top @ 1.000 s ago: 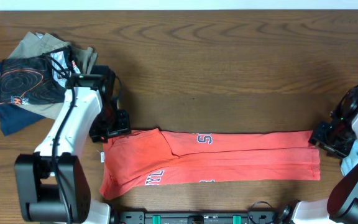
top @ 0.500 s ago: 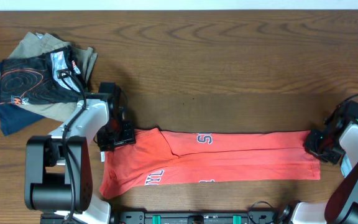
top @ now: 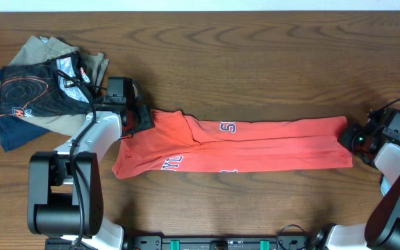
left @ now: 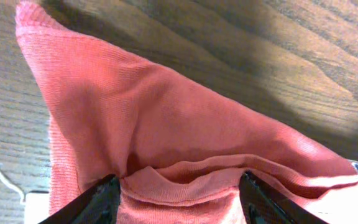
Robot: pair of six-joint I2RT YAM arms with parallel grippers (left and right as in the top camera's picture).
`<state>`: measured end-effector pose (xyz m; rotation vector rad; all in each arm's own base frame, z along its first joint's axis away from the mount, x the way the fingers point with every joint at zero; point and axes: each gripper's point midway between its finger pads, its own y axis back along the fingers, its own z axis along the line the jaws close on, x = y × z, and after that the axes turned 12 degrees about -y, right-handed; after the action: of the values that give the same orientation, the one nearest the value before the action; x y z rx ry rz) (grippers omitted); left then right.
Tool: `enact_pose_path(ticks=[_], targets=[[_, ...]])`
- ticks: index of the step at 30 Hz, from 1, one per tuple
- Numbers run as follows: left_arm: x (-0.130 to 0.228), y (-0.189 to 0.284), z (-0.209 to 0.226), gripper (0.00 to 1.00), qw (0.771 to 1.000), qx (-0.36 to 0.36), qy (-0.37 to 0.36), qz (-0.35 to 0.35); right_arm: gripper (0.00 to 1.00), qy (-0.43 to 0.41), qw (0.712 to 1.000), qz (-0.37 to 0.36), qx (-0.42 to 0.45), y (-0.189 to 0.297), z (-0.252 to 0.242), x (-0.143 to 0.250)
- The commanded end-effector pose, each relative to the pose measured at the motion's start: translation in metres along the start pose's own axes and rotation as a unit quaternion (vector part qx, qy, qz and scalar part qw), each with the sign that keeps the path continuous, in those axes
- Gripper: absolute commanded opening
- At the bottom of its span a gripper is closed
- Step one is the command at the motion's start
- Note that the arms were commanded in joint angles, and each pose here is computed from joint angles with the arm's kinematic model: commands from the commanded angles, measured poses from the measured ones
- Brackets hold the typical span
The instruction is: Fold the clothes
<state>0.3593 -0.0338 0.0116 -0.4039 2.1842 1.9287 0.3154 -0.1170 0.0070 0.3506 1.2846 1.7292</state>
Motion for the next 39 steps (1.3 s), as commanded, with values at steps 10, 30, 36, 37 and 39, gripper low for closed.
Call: enact_pose_path(ticks=[10,30,36,37,39], targets=[[-0.041,0.05,-0.021,0.63,0.999,0.036,-0.025,-0.015,0.31,0.056,0.998,0.019,-0.017,0.014,0.018,-0.011],[-0.019,-0.009,-0.107,0.63,0.989,0.077,-0.128,0.015,0.43,0.094,0.992,0.068,0.048,0.036,0.005,-0.005],[-0.011,-0.015,-0.112,0.36,0.987,0.079,-0.136,0.028,0.43,0.094,0.991,0.076,0.061,0.038,0.0,-0.001],[-0.012,-0.014,-0.113,0.33,0.987,0.079,-0.137,0.027,0.43,0.094,0.991,0.077,0.061,0.038,0.0,-0.001],[-0.012,-0.013,-0.113,0.29,0.987,0.08,-0.137,0.026,0.43,0.094,0.99,0.078,0.066,0.038,-0.002,0.0]])
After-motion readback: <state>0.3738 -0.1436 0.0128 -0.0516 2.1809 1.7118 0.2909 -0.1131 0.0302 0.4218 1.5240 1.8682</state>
